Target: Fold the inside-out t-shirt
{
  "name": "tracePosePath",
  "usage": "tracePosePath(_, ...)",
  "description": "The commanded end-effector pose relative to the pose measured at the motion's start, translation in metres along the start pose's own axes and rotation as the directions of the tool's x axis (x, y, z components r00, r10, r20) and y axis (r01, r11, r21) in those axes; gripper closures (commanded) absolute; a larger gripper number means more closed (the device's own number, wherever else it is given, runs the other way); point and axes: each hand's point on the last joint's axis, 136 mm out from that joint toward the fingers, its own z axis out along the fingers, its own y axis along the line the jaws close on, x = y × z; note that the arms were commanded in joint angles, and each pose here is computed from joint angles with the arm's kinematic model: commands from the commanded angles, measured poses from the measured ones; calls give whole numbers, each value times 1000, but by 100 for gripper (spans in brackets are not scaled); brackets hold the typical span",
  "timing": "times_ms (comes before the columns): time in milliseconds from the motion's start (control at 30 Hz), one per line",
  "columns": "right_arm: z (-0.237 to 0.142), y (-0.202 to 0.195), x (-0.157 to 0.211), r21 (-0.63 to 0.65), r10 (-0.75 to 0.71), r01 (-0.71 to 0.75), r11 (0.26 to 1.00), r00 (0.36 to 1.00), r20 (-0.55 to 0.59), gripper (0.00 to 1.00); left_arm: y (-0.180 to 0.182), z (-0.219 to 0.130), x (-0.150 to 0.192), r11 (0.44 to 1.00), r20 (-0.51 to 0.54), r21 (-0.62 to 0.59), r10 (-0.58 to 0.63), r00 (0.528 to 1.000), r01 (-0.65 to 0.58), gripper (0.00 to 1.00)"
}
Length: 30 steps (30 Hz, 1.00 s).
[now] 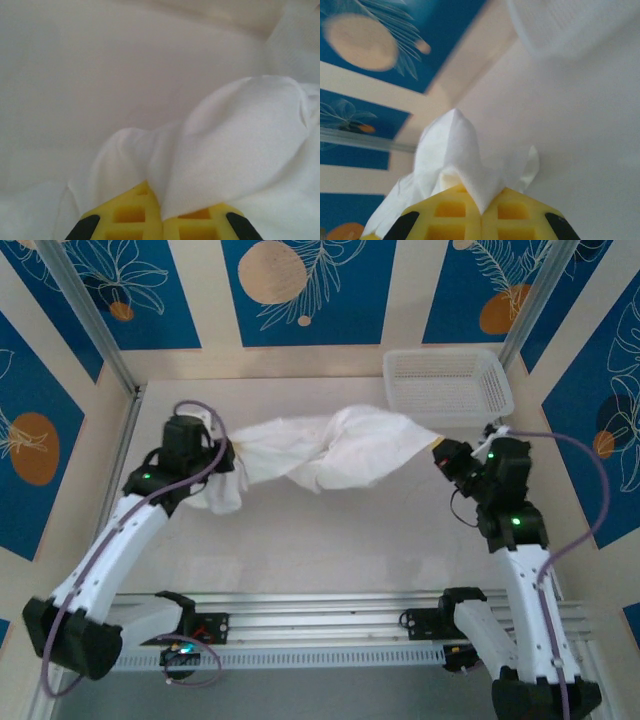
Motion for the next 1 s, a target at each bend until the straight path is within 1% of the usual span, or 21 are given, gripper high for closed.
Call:
tracePosePath(0,36,-87,70,185,283,-250,950,943,-178,100,5,24,44,998,-141,18,-54,989,57,87)
tracePosePath(33,35,-118,82,277,362,-310,909,918,-160,100,3,30,55,997,-173,38,-58,983,66,79)
tracePosePath(100,22,-161,90,378,446,-393,838,893,-63,100,4,34,66,996,-195,55,-59,979,71,56)
tracePosePath(133,14,-172,86,390,466,-433,813,885,12,97,8,32,68,997,-186,41,-57,981,66,47)
tracePosePath(167,6,-177,81,376,472,-463,803,878,75,86,13,31,68,998,-174,18,-52,983,56,41)
tracePosePath(200,0,-177,74,349,461,-473,809,879,123,75,18,29,67,999,-163,-8,-49,985,48,38)
tracePosePath(233,-6,-167,62,296,424,-453,841,891,160,63,26,27,67,998,-155,-48,-49,987,43,36)
tracePosePath(267,-8,-147,50,211,350,-379,901,922,163,58,34,26,67,995,-152,-92,-54,987,40,36)
tracePosePath(300,-9,-123,41,123,269,-288,950,952,149,57,40,25,68,991,-152,-126,-60,987,41,36)
tracePosePath(333,-10,-93,35,21,171,-175,984,978,121,57,47,24,70,985,-153,-168,-67,986,41,36)
tracePosePath(367,-12,-60,35,-76,59,-52,996,995,85,57,56,24,73,975,-154,-215,-85,984,50,36)
tracePosePath(400,-12,-36,39,-139,-34,40,989,998,48,57,63,23,75,966,-149,-250,-102,983,63,36)
tracePosePath(467,-3,1,61,-179,-225,213,960,973,-49,57,71,26,84,955,-147,-279,-142,979,96,36)
tracePosePath(500,2,16,77,-194,-325,303,933,941,-97,57,72,28,88,954,-149,-275,-167,975,121,36)
tracePosePath(533,10,32,99,-215,-438,403,890,886,-151,56,73,32,95,950,-158,-265,-209,965,162,36)
tracePosePath(567,18,47,122,-241,-545,499,832,816,-193,55,74,36,101,946,-169,-255,-248,954,201,36)
tracePosePath(633,36,67,163,-285,-688,627,725,670,-277,51,80,42,110,928,-187,-262,-318,929,265,36)
tracePosePath(667,49,71,178,-287,-722,664,690,606,-333,49,84,44,114,917,-192,-275,-347,918,289,36)
tracePosePath(767,97,58,190,-180,-697,723,667,520,-494,47,98,48,121,886,-197,-315,-412,890,340,36)
tracePosePath(833,131,39,183,-106,-644,731,674,512,-569,46,107,49,126,862,-191,-327,-461,867,387,36)
tracePosePath(967,188,13,164,-82,-543,660,747,534,-648,44,126,52,137,807,-166,-326,-561,811,492,36)
